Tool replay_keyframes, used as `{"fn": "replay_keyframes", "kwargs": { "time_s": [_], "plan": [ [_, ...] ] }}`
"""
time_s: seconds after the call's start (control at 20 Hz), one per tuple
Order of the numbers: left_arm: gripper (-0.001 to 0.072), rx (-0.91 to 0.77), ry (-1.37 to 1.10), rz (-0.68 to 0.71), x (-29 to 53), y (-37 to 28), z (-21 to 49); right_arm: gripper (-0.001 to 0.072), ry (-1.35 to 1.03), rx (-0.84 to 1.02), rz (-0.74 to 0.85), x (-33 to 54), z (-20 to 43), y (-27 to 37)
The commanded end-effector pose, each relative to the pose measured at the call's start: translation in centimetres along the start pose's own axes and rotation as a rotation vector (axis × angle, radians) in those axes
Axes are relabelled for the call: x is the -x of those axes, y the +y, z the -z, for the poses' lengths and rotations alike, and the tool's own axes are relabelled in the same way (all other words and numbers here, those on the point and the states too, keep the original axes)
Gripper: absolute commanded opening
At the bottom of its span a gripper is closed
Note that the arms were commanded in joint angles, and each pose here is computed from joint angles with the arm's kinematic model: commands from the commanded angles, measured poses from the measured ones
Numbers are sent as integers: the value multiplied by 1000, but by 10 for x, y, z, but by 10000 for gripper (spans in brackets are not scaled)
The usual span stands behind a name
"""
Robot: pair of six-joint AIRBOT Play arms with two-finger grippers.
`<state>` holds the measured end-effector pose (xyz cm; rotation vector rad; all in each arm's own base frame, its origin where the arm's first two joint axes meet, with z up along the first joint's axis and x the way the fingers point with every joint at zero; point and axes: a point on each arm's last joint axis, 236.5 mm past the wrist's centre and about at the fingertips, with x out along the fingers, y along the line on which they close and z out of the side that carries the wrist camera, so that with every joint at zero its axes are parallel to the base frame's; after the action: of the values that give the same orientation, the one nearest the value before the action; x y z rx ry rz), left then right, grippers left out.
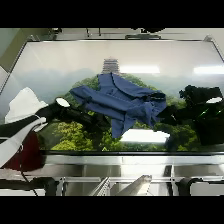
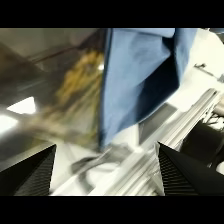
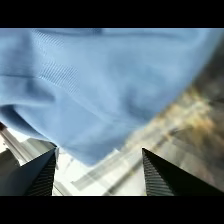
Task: Fold the shirts.
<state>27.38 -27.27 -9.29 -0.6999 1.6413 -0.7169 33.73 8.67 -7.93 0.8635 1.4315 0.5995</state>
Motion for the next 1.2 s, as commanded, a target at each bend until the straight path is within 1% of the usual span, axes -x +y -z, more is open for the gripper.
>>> {"fn": "replay_keyframes", "kwargs": {
  "time_s": [0.0, 0.05, 0.1, 0.15, 0.2, 0.25, 0.35, 0.5, 0.7, 0.9, 1.0, 1.15],
  "plan": [
    [699, 12, -105, -6, -33, -6, -3, 581, -64, 21, -76, 0, -13, 16],
    [698, 6, -119, -12, -38, -8, -3, 581, -70, 23, -81, 0, -15, 18],
    [681, 1, -119, -16, -44, -11, -1, 581, -71, 22, -83, 0, -15, 18],
    [500, -3, -106, -23, -50, -10, 3, 581, -70, 22, -83, 0, -15, 18],
    [259, -2, -79, -29, -57, -8, 10, 580, -69, 22, -81, 1, -14, 17],
    [151, 1, -51, -31, -64, -6, 17, 581, -66, 23, -79, 1, -14, 17],
    [21, 3, -15, -26, -67, -6, 25, 580, -61, 23, -81, 1, -12, 17],
    [20, 0, -40, -2, -52, -13, 17, 580, -69, 22, -76, 1, -14, 16],
    [21, -40, -141, 37, 0, -26, -7, 579, -61, 13, -91, 5, -12, 17],
    [20, -74, -201, -23, 74, -11, -8, 577, -112, -41, -128, 37, -16, 3],
    [20, -68, -278, -12, 108, -11, -14, 576, -115, -78, -105, 43, -14, -8],
    [21, -56, -353, -7, 138, -7, -17, 576, -56, -94, -26, 27, -3, -18]
  ]
}}
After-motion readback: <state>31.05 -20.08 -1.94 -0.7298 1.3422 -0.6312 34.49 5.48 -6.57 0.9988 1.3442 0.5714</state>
